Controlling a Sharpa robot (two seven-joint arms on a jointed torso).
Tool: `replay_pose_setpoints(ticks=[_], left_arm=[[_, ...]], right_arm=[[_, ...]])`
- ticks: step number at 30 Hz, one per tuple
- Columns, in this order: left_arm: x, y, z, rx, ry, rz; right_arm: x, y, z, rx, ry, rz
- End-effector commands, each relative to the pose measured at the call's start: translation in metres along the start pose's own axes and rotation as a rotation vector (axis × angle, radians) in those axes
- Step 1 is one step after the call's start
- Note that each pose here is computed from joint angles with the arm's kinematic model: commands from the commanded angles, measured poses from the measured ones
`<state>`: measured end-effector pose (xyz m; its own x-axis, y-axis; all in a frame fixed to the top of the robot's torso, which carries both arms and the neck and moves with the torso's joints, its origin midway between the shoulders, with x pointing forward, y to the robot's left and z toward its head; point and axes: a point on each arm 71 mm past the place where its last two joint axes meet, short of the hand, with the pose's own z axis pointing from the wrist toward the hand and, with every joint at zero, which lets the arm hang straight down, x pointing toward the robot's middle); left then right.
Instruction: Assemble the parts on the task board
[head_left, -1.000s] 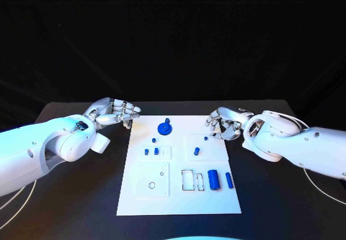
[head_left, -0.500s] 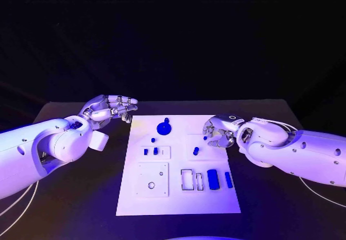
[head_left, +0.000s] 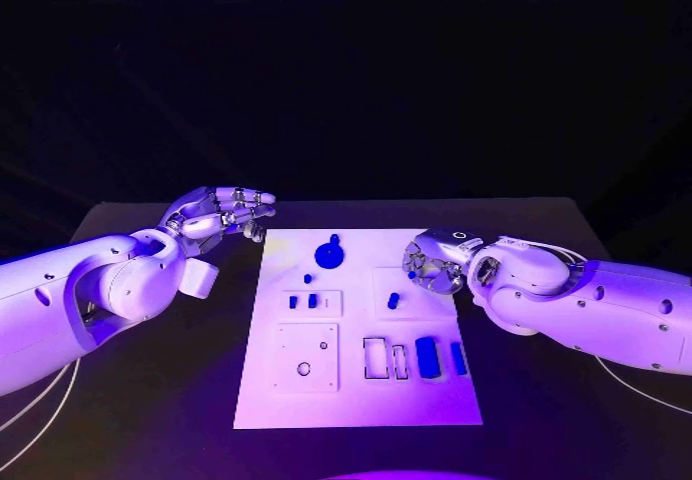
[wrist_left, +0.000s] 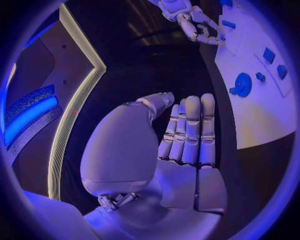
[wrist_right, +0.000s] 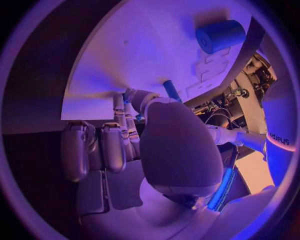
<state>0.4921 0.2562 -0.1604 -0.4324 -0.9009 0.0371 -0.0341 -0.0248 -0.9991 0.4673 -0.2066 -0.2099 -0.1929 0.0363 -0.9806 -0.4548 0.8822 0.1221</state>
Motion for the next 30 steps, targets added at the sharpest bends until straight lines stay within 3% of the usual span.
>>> replay_pose_setpoints(ticks=[1, 30], left_arm=[[0.0023, -0.0014, 0.0007, 0.012, 0.015, -0.016], [0.0048, 0.0005, 0.0009, -0.014, 0.04, 0.005]], right_arm=[[0.0025, 0.0003, 0.001, 0.004, 0.009, -0.018], [0.0095, 0.0043, 0.0038, 0.02, 0.052, -0.057]])
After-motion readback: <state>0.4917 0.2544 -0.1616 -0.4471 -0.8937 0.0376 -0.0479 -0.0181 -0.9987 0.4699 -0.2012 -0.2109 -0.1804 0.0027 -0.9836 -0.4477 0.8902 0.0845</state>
